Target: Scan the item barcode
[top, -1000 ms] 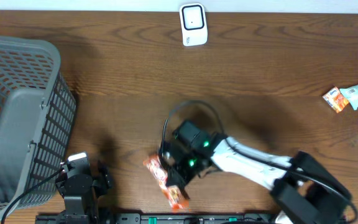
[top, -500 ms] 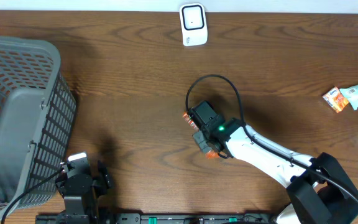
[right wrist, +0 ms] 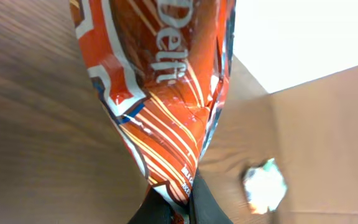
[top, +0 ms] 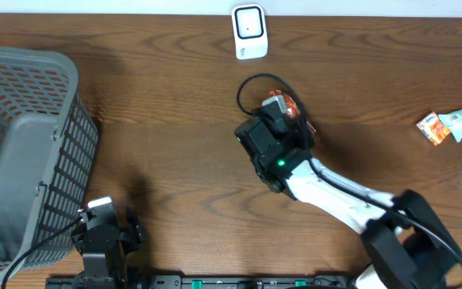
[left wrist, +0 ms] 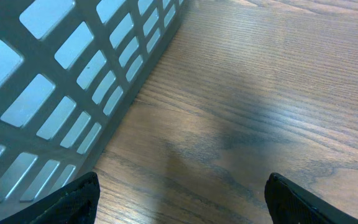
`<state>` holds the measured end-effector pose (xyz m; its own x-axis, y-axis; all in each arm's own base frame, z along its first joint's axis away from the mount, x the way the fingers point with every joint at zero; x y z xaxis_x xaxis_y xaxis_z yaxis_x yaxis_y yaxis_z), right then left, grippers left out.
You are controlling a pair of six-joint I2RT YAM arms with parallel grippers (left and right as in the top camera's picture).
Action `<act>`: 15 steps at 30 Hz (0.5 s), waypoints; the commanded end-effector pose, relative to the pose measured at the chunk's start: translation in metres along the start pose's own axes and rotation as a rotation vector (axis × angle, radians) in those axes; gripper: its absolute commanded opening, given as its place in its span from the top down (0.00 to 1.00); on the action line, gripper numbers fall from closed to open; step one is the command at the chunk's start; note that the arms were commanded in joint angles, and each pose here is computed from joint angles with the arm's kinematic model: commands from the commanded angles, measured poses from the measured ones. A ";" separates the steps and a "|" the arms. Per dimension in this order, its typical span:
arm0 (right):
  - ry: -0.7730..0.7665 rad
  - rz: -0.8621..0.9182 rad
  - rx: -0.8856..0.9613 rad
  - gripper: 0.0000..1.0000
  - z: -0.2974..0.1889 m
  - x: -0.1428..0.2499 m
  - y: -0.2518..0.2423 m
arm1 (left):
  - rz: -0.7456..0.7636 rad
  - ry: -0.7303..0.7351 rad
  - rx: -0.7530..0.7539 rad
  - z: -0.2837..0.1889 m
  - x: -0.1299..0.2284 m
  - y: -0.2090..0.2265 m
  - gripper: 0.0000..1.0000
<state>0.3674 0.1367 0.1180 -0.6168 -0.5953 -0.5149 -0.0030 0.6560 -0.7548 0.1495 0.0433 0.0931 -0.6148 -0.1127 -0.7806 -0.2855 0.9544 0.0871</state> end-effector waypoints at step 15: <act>-0.215 -0.453 0.135 0.61 -0.076 0.027 0.128 | 0.006 0.034 -0.012 0.002 0.009 0.002 0.15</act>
<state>0.3081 0.2169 0.0293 -0.4647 -0.8720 -0.1540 -0.1563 0.2520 -0.9550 0.1495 0.0433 0.0931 -0.6148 -0.1127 -0.7806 -0.2855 0.9544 0.0871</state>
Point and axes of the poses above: each gripper's point midway between its finger pads, its own z axis out along the fingers, its own y axis along the line the jaws close on, x = y × z, the point moved 1 cm from there along -z, back along the fingers
